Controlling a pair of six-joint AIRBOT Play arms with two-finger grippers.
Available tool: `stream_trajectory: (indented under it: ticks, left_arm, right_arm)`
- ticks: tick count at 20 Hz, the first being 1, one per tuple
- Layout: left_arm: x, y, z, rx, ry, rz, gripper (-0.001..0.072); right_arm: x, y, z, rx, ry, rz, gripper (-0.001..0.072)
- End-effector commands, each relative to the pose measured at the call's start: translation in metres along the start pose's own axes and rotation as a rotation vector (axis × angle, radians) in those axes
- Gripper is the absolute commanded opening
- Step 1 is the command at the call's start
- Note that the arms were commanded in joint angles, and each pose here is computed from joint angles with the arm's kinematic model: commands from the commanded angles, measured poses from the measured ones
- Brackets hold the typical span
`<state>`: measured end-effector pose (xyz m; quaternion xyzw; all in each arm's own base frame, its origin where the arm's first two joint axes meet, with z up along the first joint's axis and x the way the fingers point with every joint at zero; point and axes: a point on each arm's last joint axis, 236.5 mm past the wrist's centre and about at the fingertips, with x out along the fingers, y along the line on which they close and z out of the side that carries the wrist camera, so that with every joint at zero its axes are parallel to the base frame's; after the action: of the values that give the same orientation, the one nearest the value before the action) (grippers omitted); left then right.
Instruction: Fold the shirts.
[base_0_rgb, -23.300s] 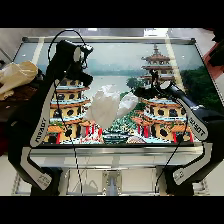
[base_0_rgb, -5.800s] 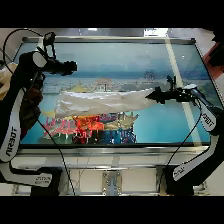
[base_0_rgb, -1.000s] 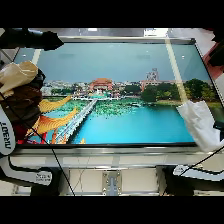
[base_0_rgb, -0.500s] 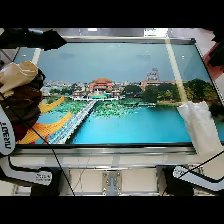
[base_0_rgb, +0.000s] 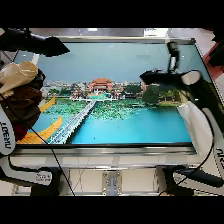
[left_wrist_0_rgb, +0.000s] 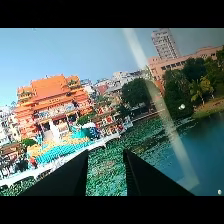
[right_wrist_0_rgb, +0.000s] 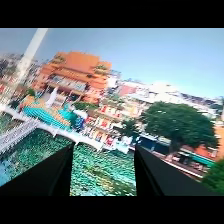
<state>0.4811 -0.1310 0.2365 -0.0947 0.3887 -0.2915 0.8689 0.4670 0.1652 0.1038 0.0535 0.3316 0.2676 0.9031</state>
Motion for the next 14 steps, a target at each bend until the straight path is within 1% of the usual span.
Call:
stream_trajectory:
  ticks: [1, 3, 4, 7, 14]
  left_arm:
    - [0.0, -0.003, -0.011, 0.001, 0.047, -0.012, 0.0281]
    - [0.0, -0.003, -0.011, 0.001, 0.047, -0.012, 0.028]
    - [0.0, -0.003, -0.011, 0.001, 0.047, -0.012, 0.0281]
    - [0.0, -0.003, -0.011, 0.001, 0.048, -0.012, 0.0281]
    - [0.0, -0.003, -0.011, 0.001, 0.047, -0.012, 0.0281]
  right_arm:
    - [0.043, 0.056, -0.045, -0.123, 0.1, 0.09, 0.044]
    - [0.045, 0.079, -0.064, -0.124, 0.167, 0.146, 0.044]
    - [0.043, 0.088, -0.073, -0.088, 0.204, 0.169, 0.0439]
    - [0.041, 0.101, -0.087, -0.094, 0.261, 0.202, 0.044]
    - [0.041, 0.102, -0.087, -0.095, 0.259, 0.201, 0.044]
